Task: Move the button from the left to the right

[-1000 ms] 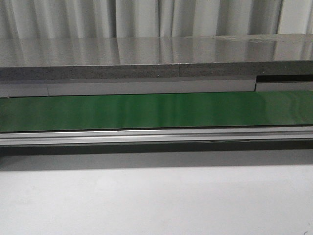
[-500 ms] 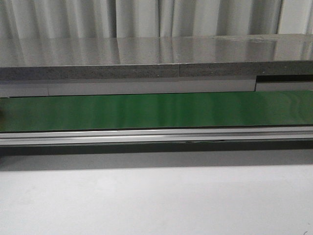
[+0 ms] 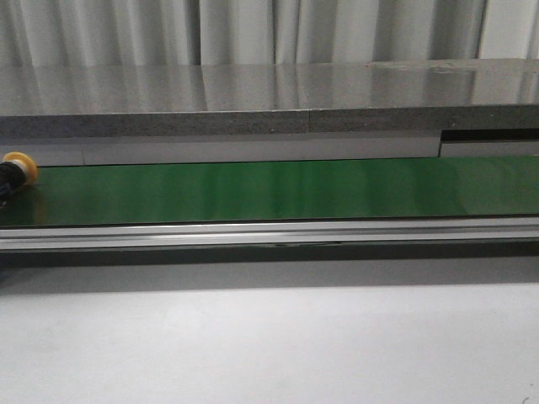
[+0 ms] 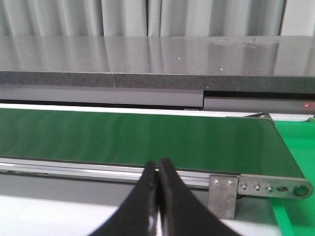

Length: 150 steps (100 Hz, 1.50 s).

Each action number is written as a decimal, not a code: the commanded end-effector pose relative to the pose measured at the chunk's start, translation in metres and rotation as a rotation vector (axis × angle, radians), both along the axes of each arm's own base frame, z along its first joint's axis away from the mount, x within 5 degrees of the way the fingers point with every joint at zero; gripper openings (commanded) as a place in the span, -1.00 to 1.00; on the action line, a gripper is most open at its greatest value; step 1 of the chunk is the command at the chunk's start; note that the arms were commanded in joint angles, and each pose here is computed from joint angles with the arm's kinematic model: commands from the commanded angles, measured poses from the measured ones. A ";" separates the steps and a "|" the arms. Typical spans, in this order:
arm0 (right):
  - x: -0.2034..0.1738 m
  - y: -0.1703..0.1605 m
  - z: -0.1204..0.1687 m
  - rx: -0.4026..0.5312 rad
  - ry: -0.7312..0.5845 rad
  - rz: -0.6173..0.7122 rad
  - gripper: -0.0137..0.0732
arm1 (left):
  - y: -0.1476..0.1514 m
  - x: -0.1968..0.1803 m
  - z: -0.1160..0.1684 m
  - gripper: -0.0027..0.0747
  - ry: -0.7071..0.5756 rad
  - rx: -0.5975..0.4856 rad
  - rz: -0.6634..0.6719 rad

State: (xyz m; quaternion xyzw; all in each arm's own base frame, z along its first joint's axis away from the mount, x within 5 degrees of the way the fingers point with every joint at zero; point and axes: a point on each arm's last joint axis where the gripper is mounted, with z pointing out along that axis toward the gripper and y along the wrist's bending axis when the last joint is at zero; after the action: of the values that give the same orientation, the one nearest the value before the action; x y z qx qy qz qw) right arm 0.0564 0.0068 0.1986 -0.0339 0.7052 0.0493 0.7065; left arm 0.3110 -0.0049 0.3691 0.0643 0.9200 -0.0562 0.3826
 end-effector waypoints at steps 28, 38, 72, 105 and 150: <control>-0.003 -0.001 0.014 0.002 -0.119 -0.007 -0.84 | -0.010 -0.110 0.011 0.69 -0.450 -0.007 0.038; -0.003 -0.001 0.014 0.002 -0.119 -0.007 -0.84 | -0.007 -0.139 -0.002 0.69 -0.541 -0.007 0.063; -0.003 -0.001 0.014 0.002 -0.119 -0.007 -0.84 | 0.000 -0.207 -0.067 0.69 -0.728 -0.041 0.135; -0.003 -0.001 0.014 0.002 -0.119 -0.007 -0.84 | 0.003 -0.224 -0.081 0.66 -0.823 -0.051 0.161; -0.003 -0.001 0.014 0.002 -0.119 -0.007 -0.84 | 0.003 -0.224 -0.082 0.23 -0.820 -0.050 0.160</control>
State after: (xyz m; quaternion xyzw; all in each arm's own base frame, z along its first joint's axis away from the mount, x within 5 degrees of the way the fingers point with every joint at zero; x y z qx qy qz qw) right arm 0.0564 0.0068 0.1986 -0.0339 0.7052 0.0493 0.7065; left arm 0.0870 -0.0037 0.2707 0.0090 0.7270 -0.0196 0.6863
